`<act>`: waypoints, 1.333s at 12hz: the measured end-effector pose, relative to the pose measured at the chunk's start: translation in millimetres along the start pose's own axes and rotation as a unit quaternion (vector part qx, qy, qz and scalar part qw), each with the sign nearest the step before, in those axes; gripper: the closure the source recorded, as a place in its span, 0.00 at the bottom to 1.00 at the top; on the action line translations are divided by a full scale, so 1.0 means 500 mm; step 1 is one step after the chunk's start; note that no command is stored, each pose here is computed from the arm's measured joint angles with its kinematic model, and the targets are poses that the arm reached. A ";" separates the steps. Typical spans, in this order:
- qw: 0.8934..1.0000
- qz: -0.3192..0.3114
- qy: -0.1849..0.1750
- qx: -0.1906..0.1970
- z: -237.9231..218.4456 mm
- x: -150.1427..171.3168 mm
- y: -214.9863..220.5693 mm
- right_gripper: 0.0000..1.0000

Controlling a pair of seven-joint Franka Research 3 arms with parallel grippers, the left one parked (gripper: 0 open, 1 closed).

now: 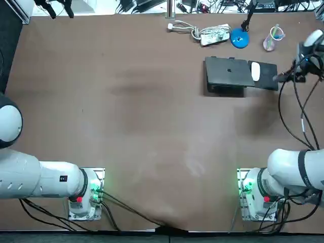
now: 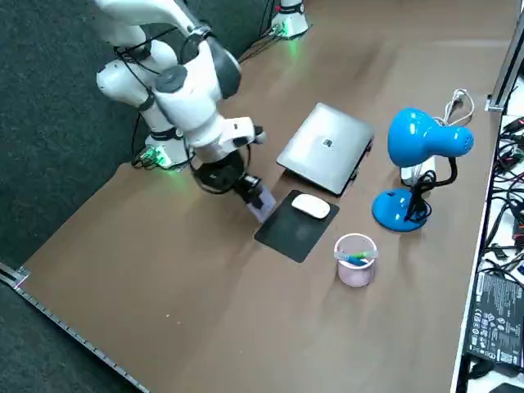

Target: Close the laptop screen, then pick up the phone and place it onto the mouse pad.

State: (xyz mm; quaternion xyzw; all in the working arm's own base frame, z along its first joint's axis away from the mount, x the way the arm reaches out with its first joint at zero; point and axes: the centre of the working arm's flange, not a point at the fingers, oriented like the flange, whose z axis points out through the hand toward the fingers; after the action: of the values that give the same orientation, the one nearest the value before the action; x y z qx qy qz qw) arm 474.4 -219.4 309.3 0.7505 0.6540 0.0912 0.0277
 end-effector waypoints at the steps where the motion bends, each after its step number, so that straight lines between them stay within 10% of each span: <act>1: 1.000 -0.007 -0.005 -0.013 0.003 0.024 0.019 0.78; 16: 0.998 0.001 -0.033 -0.045 0.131 0.028 0.091 0.78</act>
State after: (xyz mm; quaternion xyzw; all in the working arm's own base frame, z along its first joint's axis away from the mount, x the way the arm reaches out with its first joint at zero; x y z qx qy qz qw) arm 532.2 -207.2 253.8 0.7518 0.6471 0.0957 0.0827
